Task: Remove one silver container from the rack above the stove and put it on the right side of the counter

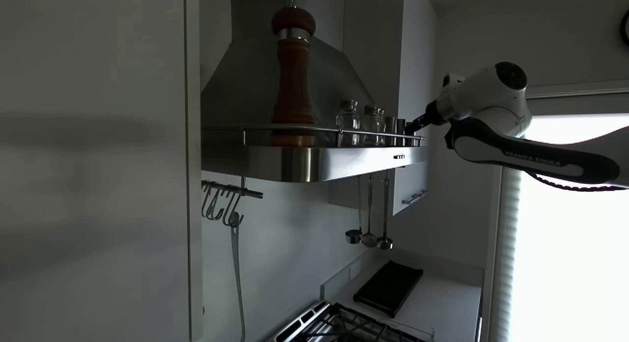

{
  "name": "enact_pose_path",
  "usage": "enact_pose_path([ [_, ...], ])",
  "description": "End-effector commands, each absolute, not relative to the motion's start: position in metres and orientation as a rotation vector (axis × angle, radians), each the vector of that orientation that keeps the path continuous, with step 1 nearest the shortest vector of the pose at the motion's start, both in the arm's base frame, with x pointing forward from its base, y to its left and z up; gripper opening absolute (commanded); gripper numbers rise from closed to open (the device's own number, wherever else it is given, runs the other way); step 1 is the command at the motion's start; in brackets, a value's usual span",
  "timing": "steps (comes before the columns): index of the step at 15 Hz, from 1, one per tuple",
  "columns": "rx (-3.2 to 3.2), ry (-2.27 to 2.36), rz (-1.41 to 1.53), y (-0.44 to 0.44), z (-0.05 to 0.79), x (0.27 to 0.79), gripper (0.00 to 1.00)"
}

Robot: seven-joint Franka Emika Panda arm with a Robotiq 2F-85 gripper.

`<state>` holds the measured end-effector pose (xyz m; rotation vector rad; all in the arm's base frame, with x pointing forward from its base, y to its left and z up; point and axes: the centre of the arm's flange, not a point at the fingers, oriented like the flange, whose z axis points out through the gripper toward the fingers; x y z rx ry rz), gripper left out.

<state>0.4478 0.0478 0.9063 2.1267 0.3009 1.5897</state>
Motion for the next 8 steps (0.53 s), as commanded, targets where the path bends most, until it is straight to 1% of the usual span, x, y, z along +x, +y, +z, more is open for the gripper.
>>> enact_pose_path([
  [1,2.156,0.22,1.598,0.0471,0.9004,0.4507,1.0],
  [2,2.161,0.208,1.6,0.0471,0.8997,0.4515,0.94],
  [3,2.166,0.198,1.601,0.047,0.899,0.4523,0.86],
  [4,2.176,0.188,1.604,0.047,0.8983,0.4531,0.66],
  [5,2.187,0.18,1.609,0.047,0.8975,0.4537,0.62],
  [6,2.193,0.168,1.612,0.047,0.8966,0.4543,0.6],
  [8,2.203,0.158,1.618,0.0475,0.8954,0.4558,0.45],
])
